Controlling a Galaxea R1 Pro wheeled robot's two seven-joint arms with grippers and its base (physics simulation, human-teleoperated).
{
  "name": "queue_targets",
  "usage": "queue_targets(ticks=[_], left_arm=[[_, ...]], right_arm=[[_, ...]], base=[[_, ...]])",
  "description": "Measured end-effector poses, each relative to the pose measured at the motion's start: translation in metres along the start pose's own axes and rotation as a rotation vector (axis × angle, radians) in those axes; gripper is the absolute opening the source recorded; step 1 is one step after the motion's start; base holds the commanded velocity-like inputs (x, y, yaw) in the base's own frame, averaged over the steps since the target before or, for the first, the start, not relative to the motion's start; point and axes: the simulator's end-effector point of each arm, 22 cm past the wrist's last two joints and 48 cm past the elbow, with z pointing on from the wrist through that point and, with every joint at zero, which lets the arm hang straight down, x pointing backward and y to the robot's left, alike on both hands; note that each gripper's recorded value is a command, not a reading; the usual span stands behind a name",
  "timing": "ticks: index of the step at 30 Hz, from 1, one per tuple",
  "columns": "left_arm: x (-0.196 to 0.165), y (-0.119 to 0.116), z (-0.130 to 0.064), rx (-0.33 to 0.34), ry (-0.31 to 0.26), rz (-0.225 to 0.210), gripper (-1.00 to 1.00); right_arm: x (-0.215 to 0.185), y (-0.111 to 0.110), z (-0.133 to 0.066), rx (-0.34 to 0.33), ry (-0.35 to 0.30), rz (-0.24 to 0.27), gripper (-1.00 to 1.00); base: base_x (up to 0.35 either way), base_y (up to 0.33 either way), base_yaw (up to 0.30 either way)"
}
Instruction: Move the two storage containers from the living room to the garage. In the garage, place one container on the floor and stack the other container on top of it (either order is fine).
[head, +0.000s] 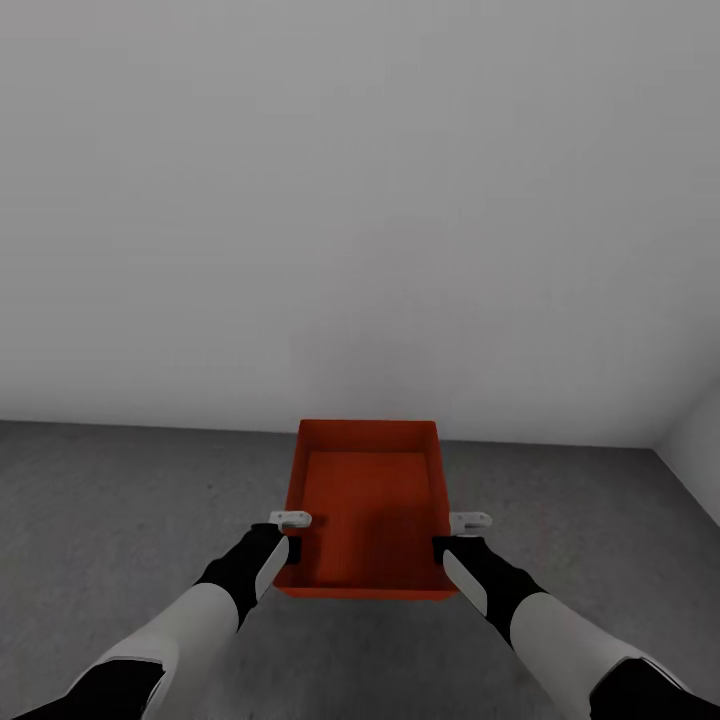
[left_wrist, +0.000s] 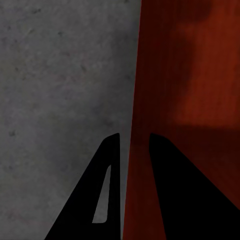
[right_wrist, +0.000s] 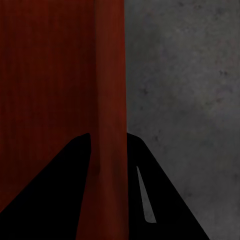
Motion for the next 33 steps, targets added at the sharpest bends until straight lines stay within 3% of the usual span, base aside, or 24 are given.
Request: queue_targets(ticks=[33], left_arm=[[0.022,-0.001,0.02,-0.002,0.051,0.004,-1.0]], right_arm=[[0.025,0.003,0.018,0.0,0.05,-0.008,-1.0]], base=[[0.0,0.0,0.0]])
